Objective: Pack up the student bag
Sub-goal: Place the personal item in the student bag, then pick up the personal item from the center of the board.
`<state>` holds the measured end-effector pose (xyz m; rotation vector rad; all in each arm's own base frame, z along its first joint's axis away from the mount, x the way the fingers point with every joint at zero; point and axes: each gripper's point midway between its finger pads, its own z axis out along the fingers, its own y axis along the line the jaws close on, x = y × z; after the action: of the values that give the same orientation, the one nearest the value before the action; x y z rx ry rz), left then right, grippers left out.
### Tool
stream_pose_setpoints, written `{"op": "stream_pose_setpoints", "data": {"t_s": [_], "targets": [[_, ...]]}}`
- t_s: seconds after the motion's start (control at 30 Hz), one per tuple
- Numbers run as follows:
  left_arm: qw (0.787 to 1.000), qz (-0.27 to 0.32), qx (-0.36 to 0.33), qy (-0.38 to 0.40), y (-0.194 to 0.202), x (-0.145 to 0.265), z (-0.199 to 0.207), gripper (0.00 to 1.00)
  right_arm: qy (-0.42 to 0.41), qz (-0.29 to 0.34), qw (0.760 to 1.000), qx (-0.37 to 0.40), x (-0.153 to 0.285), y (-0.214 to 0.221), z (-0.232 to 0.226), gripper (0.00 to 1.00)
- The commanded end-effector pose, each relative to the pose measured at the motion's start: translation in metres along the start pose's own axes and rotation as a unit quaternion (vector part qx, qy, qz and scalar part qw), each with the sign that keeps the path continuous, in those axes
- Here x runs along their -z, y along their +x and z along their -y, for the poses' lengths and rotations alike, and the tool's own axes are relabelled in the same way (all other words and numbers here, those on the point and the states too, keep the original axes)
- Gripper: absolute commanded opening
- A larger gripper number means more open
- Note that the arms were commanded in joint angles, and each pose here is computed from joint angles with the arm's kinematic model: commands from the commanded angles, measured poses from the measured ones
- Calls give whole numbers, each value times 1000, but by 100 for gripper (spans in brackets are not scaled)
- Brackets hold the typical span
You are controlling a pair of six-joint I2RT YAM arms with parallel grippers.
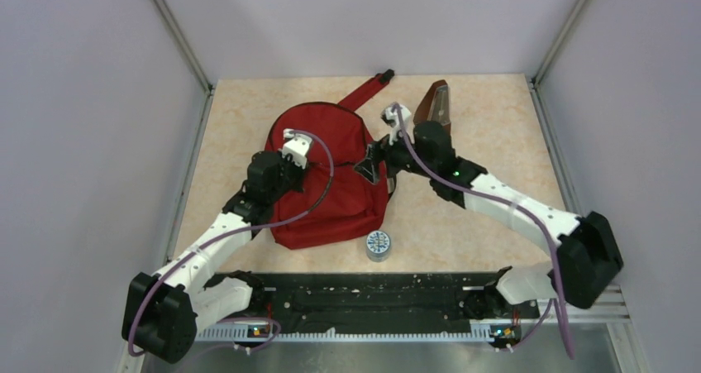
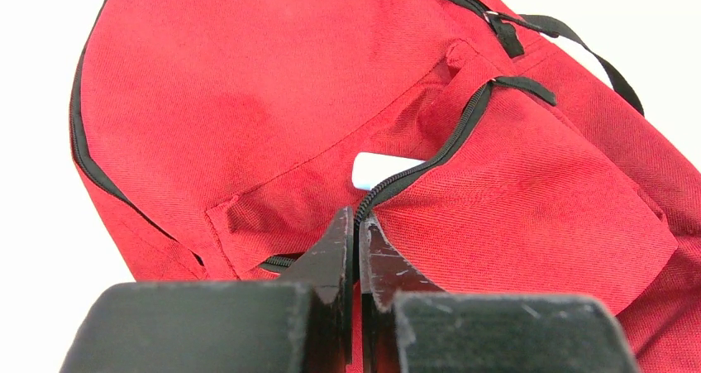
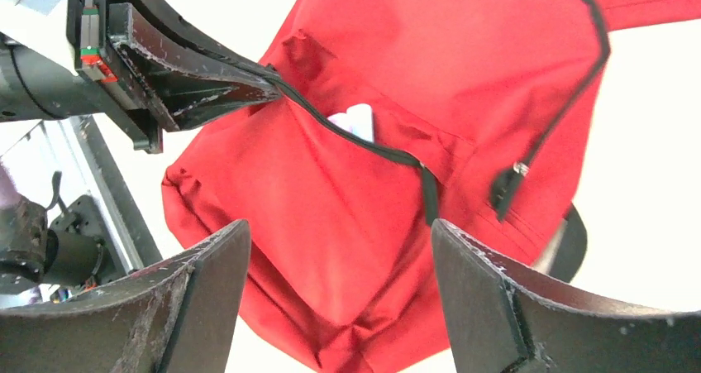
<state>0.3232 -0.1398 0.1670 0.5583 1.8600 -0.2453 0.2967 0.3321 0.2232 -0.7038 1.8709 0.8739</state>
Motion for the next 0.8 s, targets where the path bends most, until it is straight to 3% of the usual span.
{"op": "stream_pose_setpoints", "data": {"t_s": [0.0, 0.27, 0.5, 0.63, 0.7, 0.77], "targets": [[999, 46, -6, -14, -23, 3, -7, 0, 83, 41, 995, -23, 33, 1, 21, 78], [999, 50, -5, -16, -25, 4, -7, 0, 115, -83, 989, -39, 61, 96, 17, 78], [999, 50, -5, -14, -26, 5, -6, 0, 71, -107, 991, -33, 54, 127, -26, 78], [999, 51, -5, -17, -26, 6, -7, 0, 97, -133, 986, -17, 45, 150, -32, 79], [999, 50, -5, -17, -26, 6, -7, 0, 106, -143, 984, -5, 41, 159, -38, 88], [999, 51, -5, -16, -26, 6, -7, 0, 113, -154, 981, 9, 38, 167, -47, 88]]}}
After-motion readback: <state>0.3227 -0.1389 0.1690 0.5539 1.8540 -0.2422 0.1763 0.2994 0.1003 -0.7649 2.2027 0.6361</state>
